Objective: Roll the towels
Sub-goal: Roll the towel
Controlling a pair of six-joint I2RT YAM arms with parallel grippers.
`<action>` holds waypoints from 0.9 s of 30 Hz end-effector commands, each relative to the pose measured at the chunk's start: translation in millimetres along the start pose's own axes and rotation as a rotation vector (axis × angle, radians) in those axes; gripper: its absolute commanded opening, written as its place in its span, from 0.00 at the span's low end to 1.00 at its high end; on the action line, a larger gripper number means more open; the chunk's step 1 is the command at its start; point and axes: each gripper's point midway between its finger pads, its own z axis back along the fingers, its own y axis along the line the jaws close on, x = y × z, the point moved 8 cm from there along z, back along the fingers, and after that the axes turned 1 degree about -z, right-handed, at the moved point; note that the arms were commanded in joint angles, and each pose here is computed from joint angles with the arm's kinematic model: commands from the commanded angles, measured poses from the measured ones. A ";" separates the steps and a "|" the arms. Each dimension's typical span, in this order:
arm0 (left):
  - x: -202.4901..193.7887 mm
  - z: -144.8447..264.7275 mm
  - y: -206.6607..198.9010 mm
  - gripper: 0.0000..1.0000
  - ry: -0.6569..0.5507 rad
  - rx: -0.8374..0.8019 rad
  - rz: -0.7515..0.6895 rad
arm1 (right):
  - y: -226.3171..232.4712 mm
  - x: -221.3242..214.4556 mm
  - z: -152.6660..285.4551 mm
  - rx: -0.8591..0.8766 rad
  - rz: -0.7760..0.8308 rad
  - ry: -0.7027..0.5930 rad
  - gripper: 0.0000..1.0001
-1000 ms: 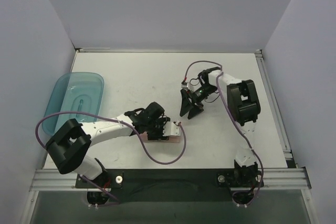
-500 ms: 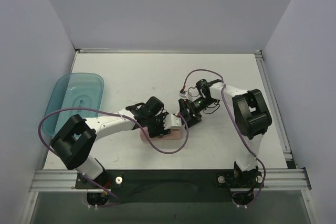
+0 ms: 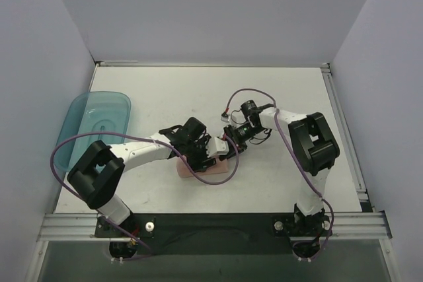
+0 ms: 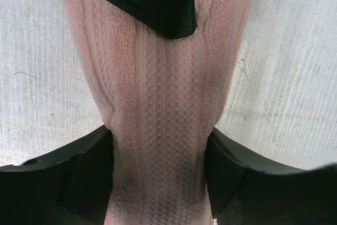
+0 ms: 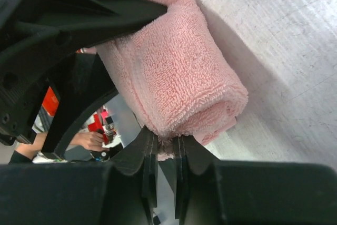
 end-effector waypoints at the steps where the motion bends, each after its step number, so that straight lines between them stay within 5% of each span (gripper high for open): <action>1: -12.9 -5.1 -12.7 0.72 0.058 -0.008 0.042 | 5.1 1.7 0.2 0.091 -0.101 0.004 0.00; 19: -15.1 -21.8 -35.8 0.80 0.093 0.029 -0.101 | 7.5 8.5 10.6 0.248 -0.309 0.012 0.00; 27: -20.1 -33.7 -39.2 0.64 0.177 -0.029 -0.066 | 4.4 18.5 14.5 0.269 -0.330 0.000 0.00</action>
